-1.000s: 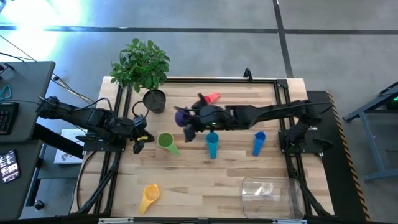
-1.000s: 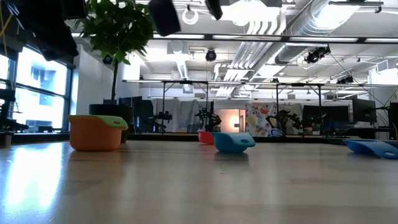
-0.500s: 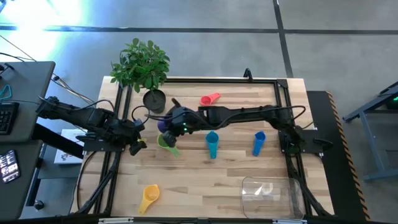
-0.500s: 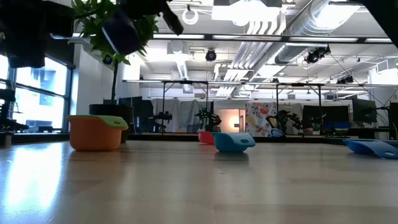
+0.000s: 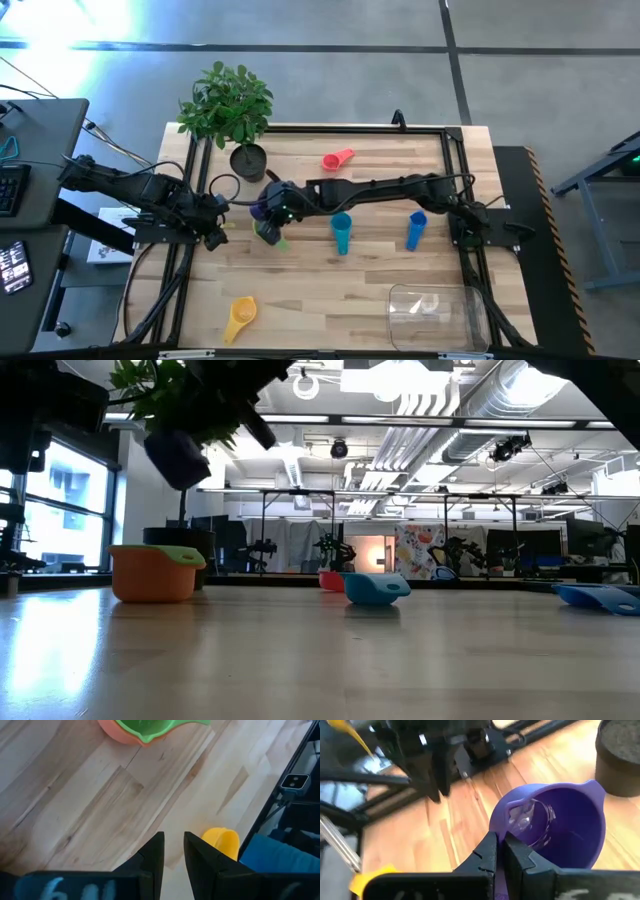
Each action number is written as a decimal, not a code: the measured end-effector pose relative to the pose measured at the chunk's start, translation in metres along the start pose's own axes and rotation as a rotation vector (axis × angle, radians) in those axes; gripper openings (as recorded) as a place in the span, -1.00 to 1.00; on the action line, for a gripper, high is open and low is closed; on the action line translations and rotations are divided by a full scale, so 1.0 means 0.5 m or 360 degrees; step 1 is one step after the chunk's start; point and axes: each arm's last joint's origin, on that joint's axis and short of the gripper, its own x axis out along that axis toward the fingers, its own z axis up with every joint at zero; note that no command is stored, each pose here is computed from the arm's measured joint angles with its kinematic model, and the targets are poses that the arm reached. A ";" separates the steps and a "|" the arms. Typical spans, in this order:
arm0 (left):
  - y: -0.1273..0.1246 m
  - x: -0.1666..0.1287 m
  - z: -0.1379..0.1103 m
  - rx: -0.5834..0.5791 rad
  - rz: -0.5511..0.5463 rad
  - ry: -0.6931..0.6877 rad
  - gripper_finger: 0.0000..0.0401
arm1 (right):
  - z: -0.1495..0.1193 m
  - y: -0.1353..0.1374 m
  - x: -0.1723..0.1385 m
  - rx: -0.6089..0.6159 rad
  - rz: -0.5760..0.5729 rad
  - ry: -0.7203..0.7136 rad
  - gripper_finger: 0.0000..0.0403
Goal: Nest measuring cups in basket
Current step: Stack the violet measuring cup on the green measuring cup
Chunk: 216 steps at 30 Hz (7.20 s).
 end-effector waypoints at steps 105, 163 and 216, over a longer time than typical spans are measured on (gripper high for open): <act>-0.001 0.000 0.002 0.0005 0.0008 -0.0039 -0.69 | -0.072 -0.084 0.103 0.0182 0.0020 0.0485 -0.92; -0.001 0.000 0.002 0.0003 0.0009 -0.0039 -0.69 | -0.053 -0.064 0.053 0.0377 -0.0307 0.0521 -0.92; -0.001 0.000 0.002 0.0004 0.0005 -0.0041 -0.69 | -0.082 -0.069 -0.021 0.0417 -0.0759 0.0829 -0.29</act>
